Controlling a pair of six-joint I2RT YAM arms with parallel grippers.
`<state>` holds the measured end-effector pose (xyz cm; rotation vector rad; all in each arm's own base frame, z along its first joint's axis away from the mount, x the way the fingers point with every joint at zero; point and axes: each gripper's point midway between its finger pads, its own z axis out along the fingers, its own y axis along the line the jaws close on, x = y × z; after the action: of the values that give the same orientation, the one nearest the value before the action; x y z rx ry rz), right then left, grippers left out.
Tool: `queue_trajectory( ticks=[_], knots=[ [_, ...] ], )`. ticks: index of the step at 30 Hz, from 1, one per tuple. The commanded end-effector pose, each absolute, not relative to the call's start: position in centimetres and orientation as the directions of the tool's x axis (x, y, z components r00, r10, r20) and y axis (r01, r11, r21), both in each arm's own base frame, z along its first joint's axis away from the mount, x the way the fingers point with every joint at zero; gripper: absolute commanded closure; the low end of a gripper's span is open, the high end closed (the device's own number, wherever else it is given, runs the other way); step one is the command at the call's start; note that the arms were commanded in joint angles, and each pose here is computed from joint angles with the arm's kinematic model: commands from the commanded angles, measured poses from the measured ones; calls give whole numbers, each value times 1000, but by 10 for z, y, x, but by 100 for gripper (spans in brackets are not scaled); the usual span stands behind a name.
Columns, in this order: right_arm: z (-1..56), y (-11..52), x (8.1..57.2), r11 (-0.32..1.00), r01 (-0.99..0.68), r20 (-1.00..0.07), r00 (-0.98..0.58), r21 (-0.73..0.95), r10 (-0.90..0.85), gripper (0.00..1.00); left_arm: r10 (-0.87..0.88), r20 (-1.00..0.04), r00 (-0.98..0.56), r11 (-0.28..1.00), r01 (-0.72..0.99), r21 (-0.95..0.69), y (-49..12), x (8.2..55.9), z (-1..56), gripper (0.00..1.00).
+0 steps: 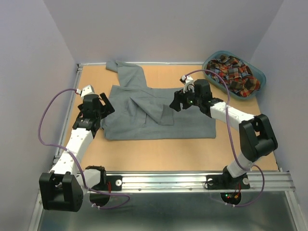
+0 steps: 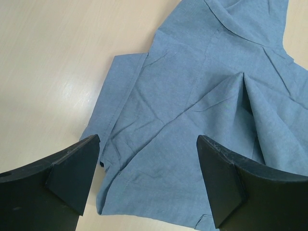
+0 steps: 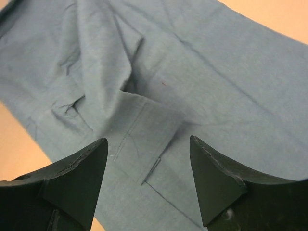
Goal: Fold and stack the long sleeve shirts
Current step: Fold the shirt
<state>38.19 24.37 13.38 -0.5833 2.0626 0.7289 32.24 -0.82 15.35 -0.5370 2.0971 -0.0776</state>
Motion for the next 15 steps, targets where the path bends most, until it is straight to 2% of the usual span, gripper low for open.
queue_trajectory(
  ticks=[1, 5, 7, 15],
  knots=[
    [188, 268, 392, 416, -879, -932, -326, 235, -162, 27, -402, -800, -445, 905, -324, -275, -10, 324, 158, 7],
    [200, 281, 400, 287, -929, -945, -287, 234, -156, 28, -401, -798, -451, 907, -321, -274, -11, 325, 156, 6],
    [185, 288, 403, 233, -932, -933, -320, 278, -166, 30, -399, -797, -452, 908, -318, -274, -12, 325, 157, 6],
    [154, 299, 409, 131, -925, -909, -375, 355, -184, 35, -396, -781, -483, 912, -304, -275, -16, 326, 148, 6]
  ],
)
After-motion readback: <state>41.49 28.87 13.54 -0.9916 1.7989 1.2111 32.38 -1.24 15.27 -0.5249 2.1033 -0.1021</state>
